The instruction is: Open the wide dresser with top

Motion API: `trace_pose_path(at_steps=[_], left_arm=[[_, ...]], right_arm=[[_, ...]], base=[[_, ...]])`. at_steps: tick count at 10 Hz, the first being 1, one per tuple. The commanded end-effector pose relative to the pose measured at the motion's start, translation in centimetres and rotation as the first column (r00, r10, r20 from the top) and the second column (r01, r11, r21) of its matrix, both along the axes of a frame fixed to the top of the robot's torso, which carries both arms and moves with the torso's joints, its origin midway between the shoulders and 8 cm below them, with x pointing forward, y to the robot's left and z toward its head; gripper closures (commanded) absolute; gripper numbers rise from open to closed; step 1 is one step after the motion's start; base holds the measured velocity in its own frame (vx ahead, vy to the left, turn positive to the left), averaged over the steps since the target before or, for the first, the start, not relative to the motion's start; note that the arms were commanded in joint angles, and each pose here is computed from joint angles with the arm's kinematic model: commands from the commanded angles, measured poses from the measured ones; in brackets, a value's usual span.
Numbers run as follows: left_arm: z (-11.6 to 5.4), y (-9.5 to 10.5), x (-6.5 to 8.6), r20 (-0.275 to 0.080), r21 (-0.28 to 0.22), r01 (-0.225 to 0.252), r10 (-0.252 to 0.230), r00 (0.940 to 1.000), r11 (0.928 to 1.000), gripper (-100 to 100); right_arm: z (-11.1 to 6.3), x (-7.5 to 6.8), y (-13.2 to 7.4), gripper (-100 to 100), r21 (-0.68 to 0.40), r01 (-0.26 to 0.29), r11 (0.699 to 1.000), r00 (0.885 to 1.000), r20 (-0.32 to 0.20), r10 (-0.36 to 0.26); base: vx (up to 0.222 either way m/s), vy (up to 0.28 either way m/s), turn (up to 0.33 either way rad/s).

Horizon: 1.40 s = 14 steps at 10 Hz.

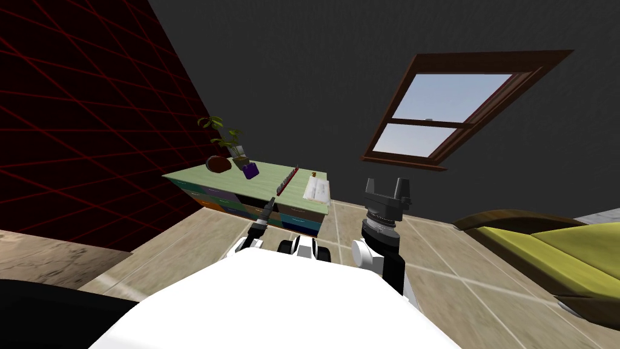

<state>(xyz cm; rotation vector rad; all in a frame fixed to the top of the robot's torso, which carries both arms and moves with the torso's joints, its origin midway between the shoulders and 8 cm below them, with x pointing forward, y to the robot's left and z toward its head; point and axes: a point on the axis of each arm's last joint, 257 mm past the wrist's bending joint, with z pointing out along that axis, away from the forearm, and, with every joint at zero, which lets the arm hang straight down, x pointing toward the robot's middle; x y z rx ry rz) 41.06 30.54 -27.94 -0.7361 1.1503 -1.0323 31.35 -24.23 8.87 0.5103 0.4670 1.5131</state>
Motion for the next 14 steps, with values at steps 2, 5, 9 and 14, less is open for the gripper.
trace_pose_path(at_steps=[2,5,9,14], left_arm=[[-2.4,0.2,-0.2,-0.040,-0.006,-0.003,0.003,0.9992,1.0000,-100],[-3.8,0.0,-0.4,-0.064,-0.011,-0.003,0.002,0.9979,0.9999,-100],[-5.9,-0.4,-0.7,-0.096,-0.021,0.000,-0.002,0.9954,0.9998,-100],[-9.7,-1.1,-1.7,-0.166,-0.038,0.000,-0.006,0.9861,0.9993,-100]], right_arm=[[0.0,0.0,0.0,0,0.000,0.000,1.000,1.000,0.000,0.000],[0.0,0.0,0.0,0,0.000,0.000,1.000,1.000,0.000,0.000],[0.0,0.0,0.0,0,0.000,0.000,1.000,1.000,0.000,0.000],[0.0,0.0,0.0,0,0.000,0.000,1.000,1.000,0.000,0.000]], base=[[0.020,-0.025,-0.011],[0.026,-0.029,-0.006],[0.020,-0.025,-0.007],[0.032,-0.037,-0.010]])
